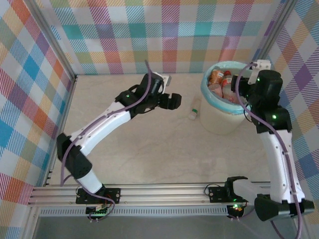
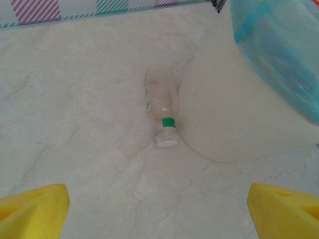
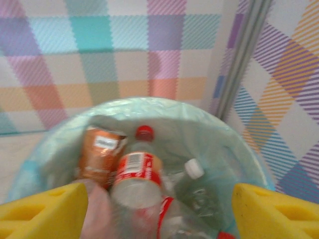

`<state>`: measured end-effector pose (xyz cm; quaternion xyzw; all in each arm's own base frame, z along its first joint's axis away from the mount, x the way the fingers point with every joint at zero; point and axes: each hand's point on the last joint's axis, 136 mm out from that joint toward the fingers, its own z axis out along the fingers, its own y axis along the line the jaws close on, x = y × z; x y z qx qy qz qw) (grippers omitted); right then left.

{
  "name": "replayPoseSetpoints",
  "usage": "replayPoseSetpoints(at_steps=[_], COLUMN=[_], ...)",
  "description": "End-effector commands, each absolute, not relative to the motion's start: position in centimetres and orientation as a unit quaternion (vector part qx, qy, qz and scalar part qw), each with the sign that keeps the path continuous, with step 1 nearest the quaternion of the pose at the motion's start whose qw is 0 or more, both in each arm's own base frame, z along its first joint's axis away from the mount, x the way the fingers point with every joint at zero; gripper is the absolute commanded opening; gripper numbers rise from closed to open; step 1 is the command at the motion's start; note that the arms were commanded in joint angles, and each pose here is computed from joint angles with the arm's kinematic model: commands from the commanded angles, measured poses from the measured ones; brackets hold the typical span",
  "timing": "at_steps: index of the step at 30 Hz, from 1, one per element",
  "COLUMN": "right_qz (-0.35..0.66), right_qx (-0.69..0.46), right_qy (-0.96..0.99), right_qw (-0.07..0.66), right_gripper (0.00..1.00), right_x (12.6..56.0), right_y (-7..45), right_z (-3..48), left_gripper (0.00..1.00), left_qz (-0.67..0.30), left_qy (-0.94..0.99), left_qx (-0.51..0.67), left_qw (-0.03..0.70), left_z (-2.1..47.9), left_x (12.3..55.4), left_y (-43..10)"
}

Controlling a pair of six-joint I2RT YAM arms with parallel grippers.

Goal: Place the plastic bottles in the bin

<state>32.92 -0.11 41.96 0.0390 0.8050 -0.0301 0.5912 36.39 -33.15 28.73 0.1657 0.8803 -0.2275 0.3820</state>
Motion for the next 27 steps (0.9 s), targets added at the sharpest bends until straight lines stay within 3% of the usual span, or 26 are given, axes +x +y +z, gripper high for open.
replayPoseSetpoints(at_steps=[1,7,27], right_qz=[0.084,0.151,0.122], right_qx=[0.042,0.019,-0.027], right_qy=[0.82,0.821,0.811], right_qw=[0.565,0.55,0.571], right_gripper=[0.74,0.72,0.73], right_x=[31.1,30.3,31.0], right_y=[2.9,5.3,5.3], right_z=[40.9,39.5,39.1], left_gripper=[0.91,0.88,0.76], left_qz=[-0.21,-0.21,-0.278], left_qy=[0.897,0.906,0.919], left_qx=[0.183,0.183,0.207], left_qw=[0.343,0.318,0.187], left_z=[26.0,22.7,9.6], left_x=[37.4,40.1,44.2], left_y=[-34.4,-36.6,-43.7])
